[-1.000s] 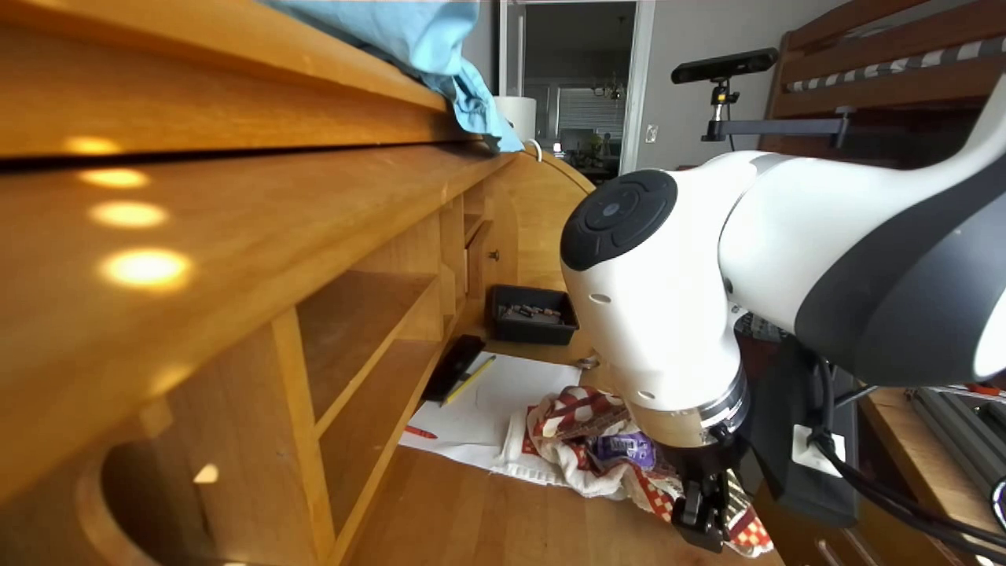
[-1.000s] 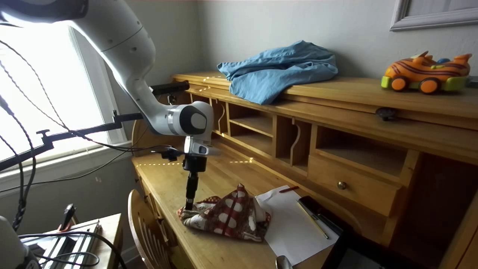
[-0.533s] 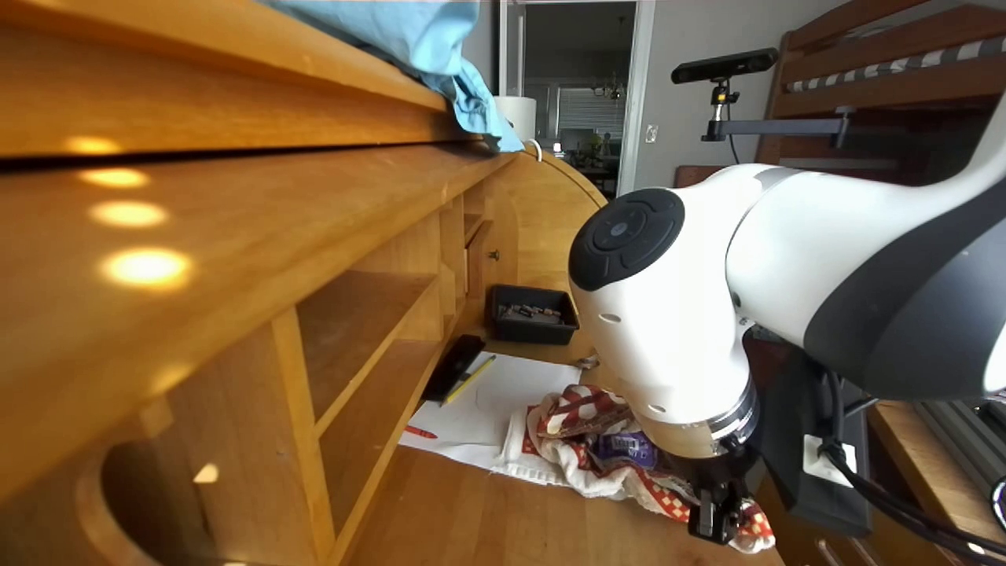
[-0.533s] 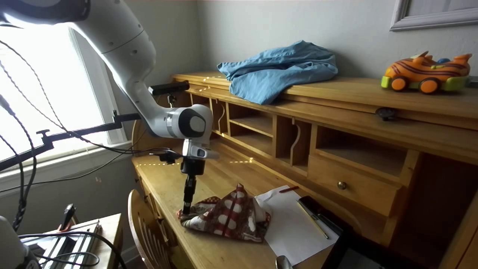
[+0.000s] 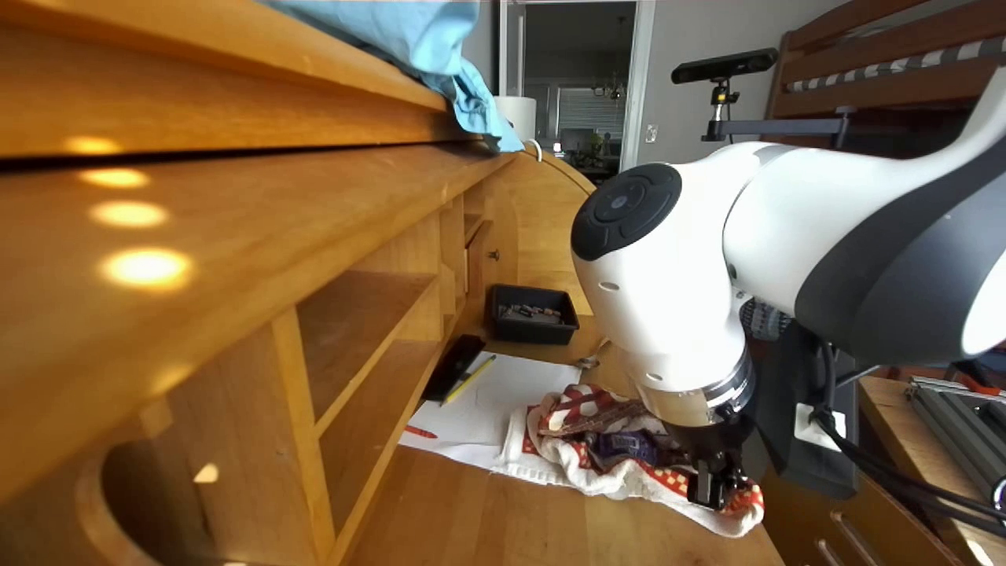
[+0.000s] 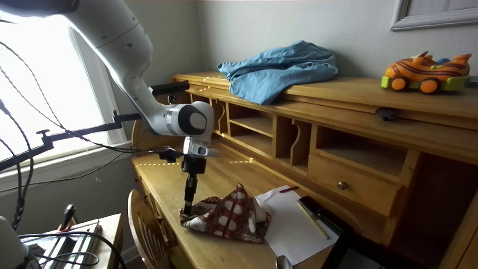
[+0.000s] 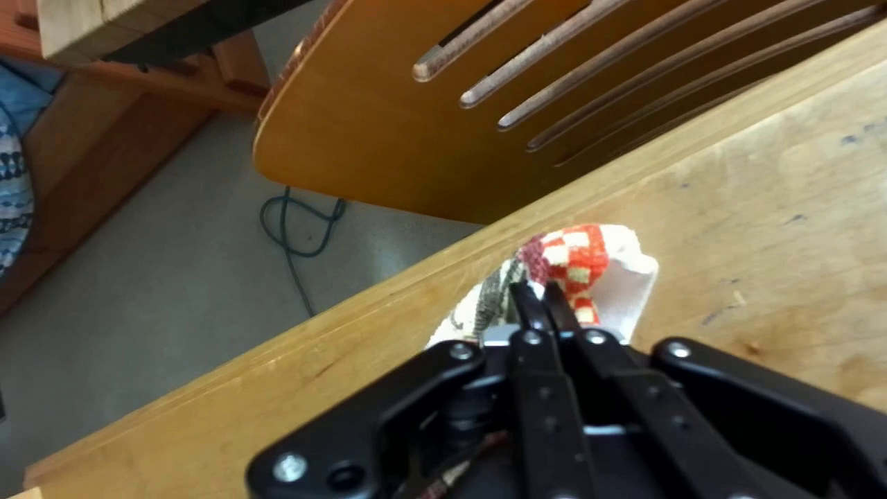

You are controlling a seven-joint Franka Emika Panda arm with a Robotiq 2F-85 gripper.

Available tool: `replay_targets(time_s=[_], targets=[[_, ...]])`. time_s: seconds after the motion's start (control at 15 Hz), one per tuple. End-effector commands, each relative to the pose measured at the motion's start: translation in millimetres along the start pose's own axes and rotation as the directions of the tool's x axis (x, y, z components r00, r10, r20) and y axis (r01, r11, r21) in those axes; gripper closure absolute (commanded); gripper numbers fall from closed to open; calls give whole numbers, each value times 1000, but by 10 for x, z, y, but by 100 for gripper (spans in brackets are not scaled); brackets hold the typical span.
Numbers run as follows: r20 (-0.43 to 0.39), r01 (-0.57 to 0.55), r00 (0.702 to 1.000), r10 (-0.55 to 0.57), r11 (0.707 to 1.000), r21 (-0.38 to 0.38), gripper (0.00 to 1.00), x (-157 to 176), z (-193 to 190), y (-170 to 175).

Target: Put the purple object on the cloth then move the cloth to the right and cover the purple object

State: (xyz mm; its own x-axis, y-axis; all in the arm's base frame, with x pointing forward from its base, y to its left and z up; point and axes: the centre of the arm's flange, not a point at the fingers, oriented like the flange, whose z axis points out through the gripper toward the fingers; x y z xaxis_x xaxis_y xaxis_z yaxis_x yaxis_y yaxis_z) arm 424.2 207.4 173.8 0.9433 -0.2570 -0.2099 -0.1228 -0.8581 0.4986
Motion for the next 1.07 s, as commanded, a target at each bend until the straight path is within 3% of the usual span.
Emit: replay_targets(time_s=[0.0,0.6,1.0], targets=[[-61,-45,997,42,998,-50,99,-97,-95,340],[-155,-152,979,134,982,-115,99,10,-331,846],[-183,-197,967,176,975,-104,99,139,-326,1005]])
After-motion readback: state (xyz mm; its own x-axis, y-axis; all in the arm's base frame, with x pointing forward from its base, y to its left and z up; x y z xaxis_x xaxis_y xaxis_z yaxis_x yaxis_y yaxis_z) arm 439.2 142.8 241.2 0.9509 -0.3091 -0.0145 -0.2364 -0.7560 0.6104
